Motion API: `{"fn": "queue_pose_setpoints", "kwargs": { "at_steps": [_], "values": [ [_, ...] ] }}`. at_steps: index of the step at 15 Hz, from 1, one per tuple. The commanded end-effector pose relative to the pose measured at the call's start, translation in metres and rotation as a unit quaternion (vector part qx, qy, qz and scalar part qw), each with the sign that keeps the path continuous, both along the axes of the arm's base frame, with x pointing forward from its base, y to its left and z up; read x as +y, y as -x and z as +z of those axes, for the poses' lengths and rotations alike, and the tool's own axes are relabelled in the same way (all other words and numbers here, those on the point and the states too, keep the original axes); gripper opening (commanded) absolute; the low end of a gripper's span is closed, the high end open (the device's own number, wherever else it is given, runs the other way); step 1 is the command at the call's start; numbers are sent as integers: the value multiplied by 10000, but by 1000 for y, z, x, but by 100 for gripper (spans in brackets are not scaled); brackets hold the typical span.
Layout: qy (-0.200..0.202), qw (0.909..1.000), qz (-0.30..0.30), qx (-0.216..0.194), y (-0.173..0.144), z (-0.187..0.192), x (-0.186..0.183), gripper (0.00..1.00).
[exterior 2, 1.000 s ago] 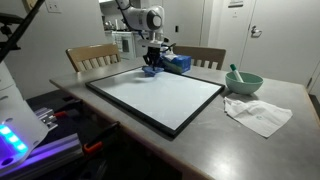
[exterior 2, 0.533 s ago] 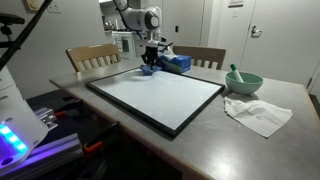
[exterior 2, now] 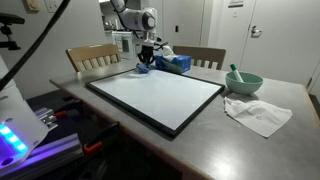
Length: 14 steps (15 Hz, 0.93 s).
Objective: Wipe the whiteboard with the blue towel
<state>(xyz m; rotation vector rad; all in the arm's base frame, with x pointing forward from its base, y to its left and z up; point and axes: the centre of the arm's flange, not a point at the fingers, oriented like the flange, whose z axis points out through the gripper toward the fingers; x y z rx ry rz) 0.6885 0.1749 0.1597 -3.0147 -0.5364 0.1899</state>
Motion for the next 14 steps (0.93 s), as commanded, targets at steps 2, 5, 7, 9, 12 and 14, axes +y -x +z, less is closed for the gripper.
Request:
{"fn": "queue_pose_setpoints", "kwargs": {
  "at_steps": [2,5,7,9,12,14],
  "values": [
    [-229,9991,252,251,-18,-30,29,4],
    [-391,9973,553,268,-19,-32,41,4],
    [-389,9967,683,177,-22,-26,37,4],
    [-291,9980,553,114,-12,-1,33,16],
    [-264,9980,569,109,-22,-3,30,4],
    [-202,9983,544,84,-23,-8,37,4]
  ]
}}
